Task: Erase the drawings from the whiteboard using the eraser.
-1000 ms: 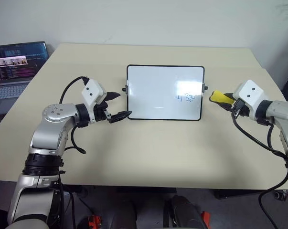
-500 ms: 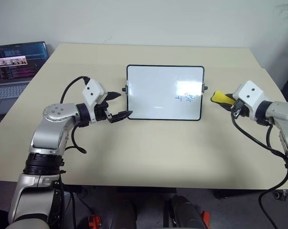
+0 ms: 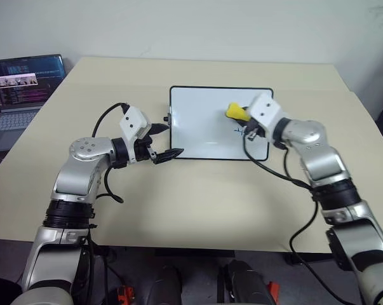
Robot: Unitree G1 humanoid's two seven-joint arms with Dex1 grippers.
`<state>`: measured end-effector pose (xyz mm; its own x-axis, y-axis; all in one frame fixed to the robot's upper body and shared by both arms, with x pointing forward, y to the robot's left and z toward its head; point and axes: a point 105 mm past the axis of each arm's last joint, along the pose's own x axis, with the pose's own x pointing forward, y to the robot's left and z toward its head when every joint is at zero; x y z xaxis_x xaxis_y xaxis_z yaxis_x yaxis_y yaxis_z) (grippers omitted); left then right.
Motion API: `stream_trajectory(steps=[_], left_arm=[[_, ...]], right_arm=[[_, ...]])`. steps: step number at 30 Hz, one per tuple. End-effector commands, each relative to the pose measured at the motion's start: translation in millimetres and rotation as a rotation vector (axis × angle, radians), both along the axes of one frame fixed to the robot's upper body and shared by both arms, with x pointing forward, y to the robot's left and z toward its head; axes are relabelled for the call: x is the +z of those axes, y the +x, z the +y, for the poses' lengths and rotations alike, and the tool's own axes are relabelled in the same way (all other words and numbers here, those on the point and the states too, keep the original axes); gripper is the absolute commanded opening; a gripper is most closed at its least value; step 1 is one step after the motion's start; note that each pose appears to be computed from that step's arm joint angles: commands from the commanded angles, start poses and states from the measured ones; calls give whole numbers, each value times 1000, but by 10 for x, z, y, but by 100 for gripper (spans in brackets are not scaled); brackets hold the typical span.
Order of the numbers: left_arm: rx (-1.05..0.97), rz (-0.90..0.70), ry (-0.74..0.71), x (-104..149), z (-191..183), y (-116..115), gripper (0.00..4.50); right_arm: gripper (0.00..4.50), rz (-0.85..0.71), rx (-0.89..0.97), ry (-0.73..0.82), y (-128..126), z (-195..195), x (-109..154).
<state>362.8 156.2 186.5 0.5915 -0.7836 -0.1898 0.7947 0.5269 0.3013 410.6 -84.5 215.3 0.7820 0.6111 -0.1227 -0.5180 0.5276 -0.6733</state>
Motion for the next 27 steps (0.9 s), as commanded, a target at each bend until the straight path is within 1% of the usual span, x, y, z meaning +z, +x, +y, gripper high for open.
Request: stream_trajectory(steps=[1, 6, 10, 17, 23, 24, 27], left_arm=[[-18, -60, 8, 145, -5, -28, 450], [-11, -57, 9, 128, 20, -53, 450], [-8, -57, 8, 126, 21, -62, 450], [-5, -57, 8, 125, 22, -67, 450], [-2, -64, 7, 154, 20, -57, 450], [-1, -66, 8, 160, 24, -56, 450], [9, -72, 12, 178, 50, -50, 450]], right_arm=[[111, -63, -30, -21, 112, 20, 82], [111, -52, -66, -26, 220, -21, 16], [111, -51, -103, -65, 308, -97, -63], [111, -48, -121, -81, 377, -164, -96], [111, 19, -68, -123, 338, -109, -351], [111, 36, -59, -126, 324, -102, -414], [111, 120, -47, -165, 260, -150, -727]])
